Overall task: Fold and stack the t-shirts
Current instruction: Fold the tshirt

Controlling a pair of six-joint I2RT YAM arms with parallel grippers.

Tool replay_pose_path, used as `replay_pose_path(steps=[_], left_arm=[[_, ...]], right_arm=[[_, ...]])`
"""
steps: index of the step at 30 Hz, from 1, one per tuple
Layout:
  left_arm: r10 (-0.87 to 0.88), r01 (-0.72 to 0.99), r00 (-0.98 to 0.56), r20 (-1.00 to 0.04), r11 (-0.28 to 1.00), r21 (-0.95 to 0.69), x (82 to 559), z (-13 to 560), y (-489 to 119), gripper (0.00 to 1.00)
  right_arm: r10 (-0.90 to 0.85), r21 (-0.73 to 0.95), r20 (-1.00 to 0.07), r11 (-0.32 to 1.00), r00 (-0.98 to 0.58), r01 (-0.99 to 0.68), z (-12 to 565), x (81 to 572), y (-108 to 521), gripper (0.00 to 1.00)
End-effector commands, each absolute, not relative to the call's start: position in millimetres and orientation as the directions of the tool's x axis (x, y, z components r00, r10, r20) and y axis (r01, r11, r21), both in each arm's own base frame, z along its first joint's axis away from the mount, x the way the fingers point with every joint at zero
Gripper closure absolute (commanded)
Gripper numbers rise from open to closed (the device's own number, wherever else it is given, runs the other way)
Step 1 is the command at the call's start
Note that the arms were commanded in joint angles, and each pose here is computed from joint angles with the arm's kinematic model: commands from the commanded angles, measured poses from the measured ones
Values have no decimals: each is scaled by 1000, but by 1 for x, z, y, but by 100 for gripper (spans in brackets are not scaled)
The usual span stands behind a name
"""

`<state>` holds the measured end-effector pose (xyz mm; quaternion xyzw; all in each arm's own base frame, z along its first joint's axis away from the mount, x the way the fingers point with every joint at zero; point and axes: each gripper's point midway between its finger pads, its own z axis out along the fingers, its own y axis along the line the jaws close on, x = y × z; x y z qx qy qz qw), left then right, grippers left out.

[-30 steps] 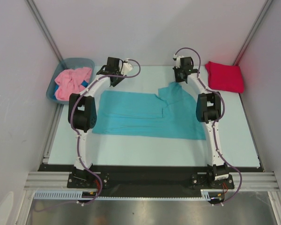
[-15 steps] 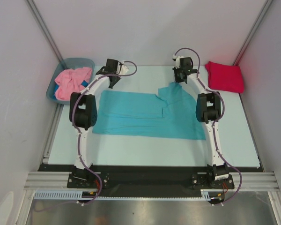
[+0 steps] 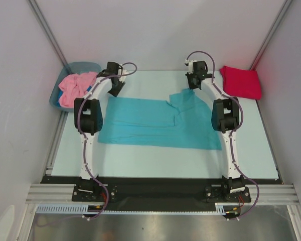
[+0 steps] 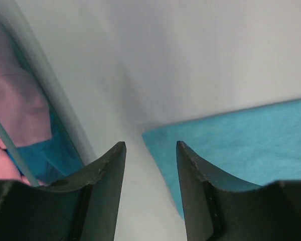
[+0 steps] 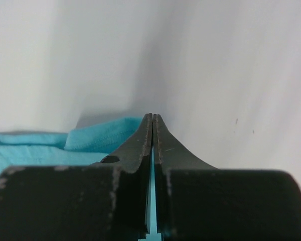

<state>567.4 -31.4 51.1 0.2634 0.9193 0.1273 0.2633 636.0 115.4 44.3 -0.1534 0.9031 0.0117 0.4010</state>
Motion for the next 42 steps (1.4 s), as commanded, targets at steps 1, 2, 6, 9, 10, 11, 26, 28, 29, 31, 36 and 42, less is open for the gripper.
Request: replay_pose_path(steps=[1, 2, 6, 9, 10, 11, 26, 28, 29, 31, 36, 42], left_arm=[[460, 342, -747, -480, 885, 317, 575, 66, -24, 49], [441, 328, -753, -488, 895, 303, 575, 65, -23, 49], [424, 333, -763, -487, 905, 266, 574, 60, -18, 49], [429, 355, -768, -476, 903, 241, 570, 54, -21, 49], [430, 361, -770, -471, 903, 235, 569, 52, -22, 49], [432, 367, -770, -469, 902, 229, 570, 50, -21, 49], [437, 391, -768, -468, 899, 199, 576, 42, -26, 52], [437, 390, -765, -472, 899, 200, 577, 43, -26, 53], [439, 392, -766, -469, 898, 200, 577, 42, -26, 54], [440, 406, -761, -477, 896, 179, 577, 40, -30, 56], [431, 398, -769, -472, 901, 175, 578, 36, -26, 57], [419, 379, -775, -472, 907, 182, 581, 34, -17, 55]], right_arm=[[-299, -160, -782, 945, -548, -287, 105, 636, 123, 100], [-300, -163, -786, 944, -541, -287, 111, 635, 123, 100], [-322, -185, -786, 937, -528, -296, 119, 631, 129, 100], [-335, -197, -787, 932, -518, -304, 123, 628, 134, 100], [-340, -198, -783, 930, -521, -309, 121, 627, 136, 100], [-343, -201, -783, 929, -519, -311, 122, 626, 137, 100], [-365, -229, -782, 922, -505, -311, 138, 617, 134, 100], [-367, -229, -779, 921, -509, -314, 136, 615, 135, 100], [-368, -233, -781, 921, -504, -311, 139, 615, 135, 100], [-370, -232, -782, 919, -501, -317, 140, 614, 137, 100], [-369, -238, -789, 921, -491, -310, 148, 614, 136, 100], [-378, -241, -785, 916, -491, -321, 147, 611, 140, 100]])
